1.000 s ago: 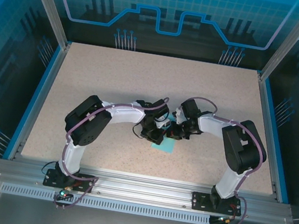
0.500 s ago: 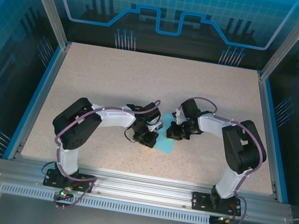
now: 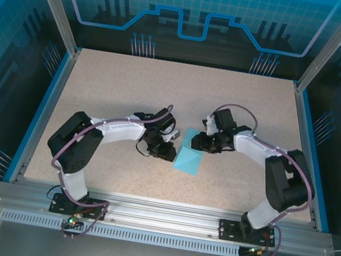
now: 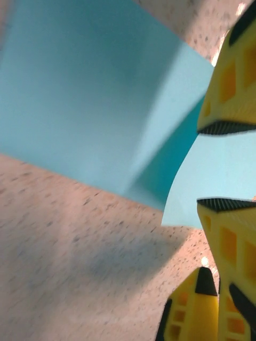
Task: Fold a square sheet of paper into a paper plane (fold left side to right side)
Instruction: Fold the triangle a second time at the center of the table, then turn over the paper at the center of the table.
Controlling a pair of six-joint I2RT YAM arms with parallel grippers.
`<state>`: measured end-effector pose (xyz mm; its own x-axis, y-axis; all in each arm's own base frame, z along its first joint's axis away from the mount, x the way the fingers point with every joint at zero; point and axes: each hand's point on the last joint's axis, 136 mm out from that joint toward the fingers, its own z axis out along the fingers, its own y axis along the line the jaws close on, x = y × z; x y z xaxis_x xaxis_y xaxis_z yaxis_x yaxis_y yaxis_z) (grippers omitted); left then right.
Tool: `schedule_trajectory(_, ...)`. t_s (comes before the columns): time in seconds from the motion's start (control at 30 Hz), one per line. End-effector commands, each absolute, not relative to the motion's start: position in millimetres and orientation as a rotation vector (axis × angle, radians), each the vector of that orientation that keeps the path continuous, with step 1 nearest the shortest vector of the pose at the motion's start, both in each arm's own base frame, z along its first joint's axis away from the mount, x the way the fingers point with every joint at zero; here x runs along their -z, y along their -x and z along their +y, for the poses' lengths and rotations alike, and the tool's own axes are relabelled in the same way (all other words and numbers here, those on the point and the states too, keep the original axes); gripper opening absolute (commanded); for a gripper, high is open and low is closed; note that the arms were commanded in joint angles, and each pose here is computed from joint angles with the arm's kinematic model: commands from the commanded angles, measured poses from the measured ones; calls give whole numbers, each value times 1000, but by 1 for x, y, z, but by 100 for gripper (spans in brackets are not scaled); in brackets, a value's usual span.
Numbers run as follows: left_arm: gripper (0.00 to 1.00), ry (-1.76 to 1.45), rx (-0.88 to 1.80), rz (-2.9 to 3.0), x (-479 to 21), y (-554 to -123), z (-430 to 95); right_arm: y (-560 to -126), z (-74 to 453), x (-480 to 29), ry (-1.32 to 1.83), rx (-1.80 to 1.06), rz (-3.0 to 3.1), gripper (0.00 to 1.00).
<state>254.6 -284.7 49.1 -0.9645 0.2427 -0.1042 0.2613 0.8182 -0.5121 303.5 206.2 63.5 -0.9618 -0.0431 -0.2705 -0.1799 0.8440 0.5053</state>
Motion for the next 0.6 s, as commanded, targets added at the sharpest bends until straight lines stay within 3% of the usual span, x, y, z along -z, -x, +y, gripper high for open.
schedule_trajectory(0.0,36,-412,944,2895,-61,-277,-305,-303,184,-70,115,-731,2728,47)
schedule_trajectory(0.17,44,-429,983,2868,-54,-292,-320,-293,168,-75,17,-783,2666,66)
schedule_trajectory(0.33,45,-429,1001,2871,-45,-302,-330,-281,165,-74,-40,-864,2639,82)
schedule_trajectory(0.47,31,-429,1005,2858,-43,-307,-333,-270,163,-68,-63,-891,2649,94)
schedule_trajectory(0.57,17,-428,978,2857,-42,-307,-330,-264,165,-64,-80,-927,2654,97)
